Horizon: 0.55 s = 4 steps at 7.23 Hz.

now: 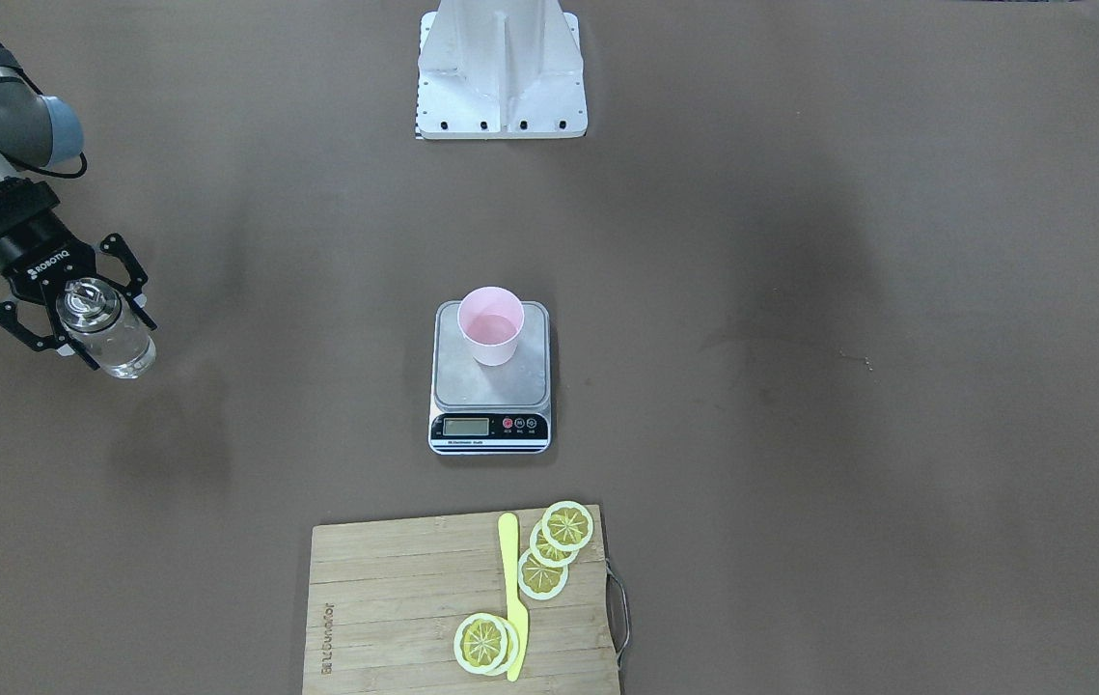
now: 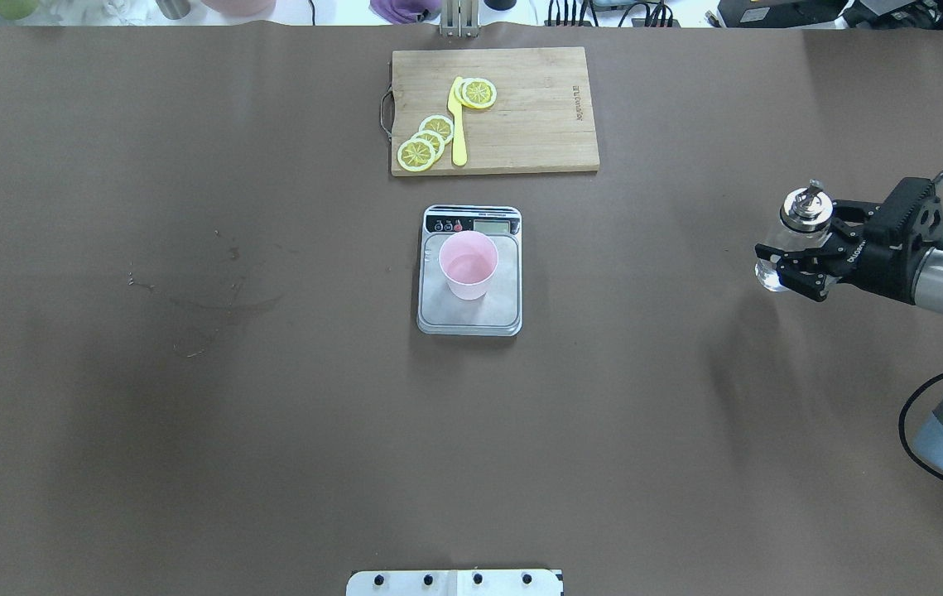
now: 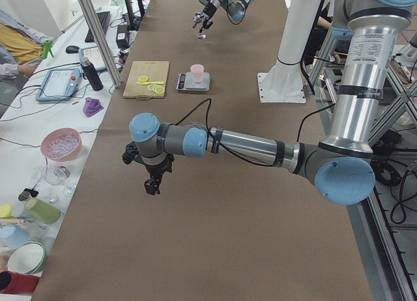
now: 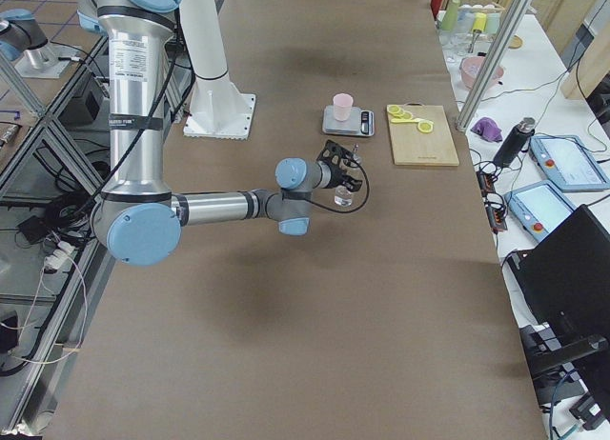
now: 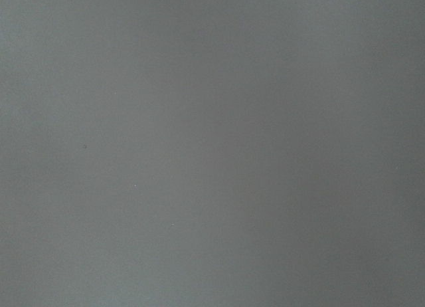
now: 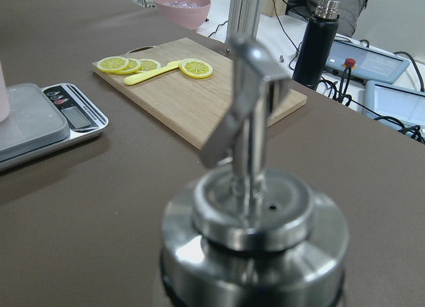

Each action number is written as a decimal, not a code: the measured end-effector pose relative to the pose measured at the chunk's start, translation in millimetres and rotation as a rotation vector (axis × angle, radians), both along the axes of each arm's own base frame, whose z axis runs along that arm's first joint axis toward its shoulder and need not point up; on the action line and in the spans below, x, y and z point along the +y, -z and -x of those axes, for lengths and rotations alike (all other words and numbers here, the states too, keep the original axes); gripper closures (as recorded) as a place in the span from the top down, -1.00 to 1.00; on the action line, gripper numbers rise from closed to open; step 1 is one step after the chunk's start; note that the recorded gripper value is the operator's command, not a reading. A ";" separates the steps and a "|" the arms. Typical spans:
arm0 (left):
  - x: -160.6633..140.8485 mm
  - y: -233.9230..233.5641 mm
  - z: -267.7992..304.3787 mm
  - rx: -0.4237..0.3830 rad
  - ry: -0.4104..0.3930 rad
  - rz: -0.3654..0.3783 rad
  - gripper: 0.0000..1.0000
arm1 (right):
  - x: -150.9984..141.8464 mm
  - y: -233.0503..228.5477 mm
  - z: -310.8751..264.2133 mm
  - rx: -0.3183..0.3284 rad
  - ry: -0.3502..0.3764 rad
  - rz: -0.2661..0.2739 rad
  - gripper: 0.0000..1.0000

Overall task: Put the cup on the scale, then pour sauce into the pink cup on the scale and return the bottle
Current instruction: 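Lower the bottle onto the table with the right gripper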

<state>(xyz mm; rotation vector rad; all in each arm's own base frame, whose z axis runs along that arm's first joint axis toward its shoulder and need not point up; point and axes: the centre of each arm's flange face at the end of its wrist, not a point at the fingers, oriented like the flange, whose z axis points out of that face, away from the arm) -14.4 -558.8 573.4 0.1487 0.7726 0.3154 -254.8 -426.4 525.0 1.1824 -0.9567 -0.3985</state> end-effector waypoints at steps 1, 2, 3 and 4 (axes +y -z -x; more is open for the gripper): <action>-0.1 0.8 0.0 0.000 0.000 -0.002 0.95 | -0.1 -11.3 -1.5 -0.040 -0.002 0.003 -1.00; -0.2 1.3 0.0 0.000 0.000 -0.003 0.95 | -0.3 -17.2 -2.9 -0.066 -0.004 0.007 -1.00; -0.2 1.5 0.0 0.000 0.000 -0.003 0.95 | -0.3 -19.3 -3.4 -0.077 -0.005 0.007 -1.00; -0.2 2.0 0.0 0.000 0.000 -0.004 0.95 | -0.2 -21.4 -3.9 -0.079 -0.006 0.008 -1.00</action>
